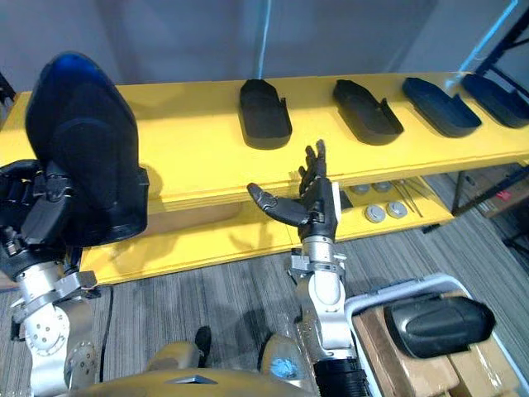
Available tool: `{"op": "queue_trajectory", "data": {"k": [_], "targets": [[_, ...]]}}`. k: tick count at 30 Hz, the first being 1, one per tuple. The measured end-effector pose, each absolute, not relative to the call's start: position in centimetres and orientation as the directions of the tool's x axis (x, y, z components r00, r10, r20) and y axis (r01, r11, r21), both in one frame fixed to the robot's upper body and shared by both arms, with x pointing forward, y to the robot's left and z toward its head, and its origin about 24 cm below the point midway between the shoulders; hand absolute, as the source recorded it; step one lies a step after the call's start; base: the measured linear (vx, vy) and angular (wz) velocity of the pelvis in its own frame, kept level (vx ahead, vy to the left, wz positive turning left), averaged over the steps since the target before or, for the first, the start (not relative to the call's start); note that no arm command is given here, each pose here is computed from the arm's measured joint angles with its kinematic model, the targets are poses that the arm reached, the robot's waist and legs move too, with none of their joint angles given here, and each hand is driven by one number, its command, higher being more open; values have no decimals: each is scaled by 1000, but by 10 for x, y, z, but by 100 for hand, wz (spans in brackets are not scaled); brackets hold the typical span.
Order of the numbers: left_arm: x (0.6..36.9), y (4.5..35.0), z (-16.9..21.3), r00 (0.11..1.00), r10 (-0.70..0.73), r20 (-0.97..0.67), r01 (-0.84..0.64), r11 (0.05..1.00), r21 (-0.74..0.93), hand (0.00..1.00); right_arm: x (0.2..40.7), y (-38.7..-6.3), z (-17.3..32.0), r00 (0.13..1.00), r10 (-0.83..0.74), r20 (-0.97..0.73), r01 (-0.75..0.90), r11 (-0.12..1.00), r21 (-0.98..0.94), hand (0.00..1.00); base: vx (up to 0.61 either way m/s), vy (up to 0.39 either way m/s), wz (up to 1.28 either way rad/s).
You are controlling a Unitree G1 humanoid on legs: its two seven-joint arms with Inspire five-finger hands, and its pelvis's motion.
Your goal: Walk over and take three plastic housings, then place them on the shelf
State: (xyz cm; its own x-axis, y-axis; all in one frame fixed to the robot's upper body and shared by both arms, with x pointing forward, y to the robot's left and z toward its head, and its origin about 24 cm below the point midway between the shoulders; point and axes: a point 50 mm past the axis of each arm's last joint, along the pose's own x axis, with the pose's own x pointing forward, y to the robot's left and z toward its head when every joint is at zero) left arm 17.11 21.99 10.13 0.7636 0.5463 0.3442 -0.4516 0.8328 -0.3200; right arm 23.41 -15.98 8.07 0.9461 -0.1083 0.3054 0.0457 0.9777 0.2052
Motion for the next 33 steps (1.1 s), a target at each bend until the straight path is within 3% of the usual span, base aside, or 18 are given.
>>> {"op": "queue_trajectory", "data": {"k": [3,8,15,19,24,30,33], "targets": [[172,215,92,791,539,290,-453,834,-316,0,237,-162,100,909,-101,405,56,991,121,100,293,-292,55],[175,213,93,795,535,285,-445,835,-323,0,240,-176,161,743,-70,666,78,997,18,100,197,-153,25],[179,212,87,815,511,274,-423,847,-321,0,218,-206,179,637,-172,752,167,982,84,100,59,-16,28],[189,200,94,836,456,307,-351,873,-339,0,213,-214,168,667,-227,709,185,973,137,100,4,251,-2],[194,202,103,830,438,345,-325,883,-339,0,211,-201,148,736,-251,629,124,963,240,100,78,282,-58],[209,199,113,861,405,307,-240,857,-456,0,217,-172,137,806,-156,571,-3,963,268,100,48,91,-27],[228,198,113,873,425,242,-233,796,-558,0,220,-161,133,831,-78,550,-69,968,242,100,-14,-8,-2]]}}
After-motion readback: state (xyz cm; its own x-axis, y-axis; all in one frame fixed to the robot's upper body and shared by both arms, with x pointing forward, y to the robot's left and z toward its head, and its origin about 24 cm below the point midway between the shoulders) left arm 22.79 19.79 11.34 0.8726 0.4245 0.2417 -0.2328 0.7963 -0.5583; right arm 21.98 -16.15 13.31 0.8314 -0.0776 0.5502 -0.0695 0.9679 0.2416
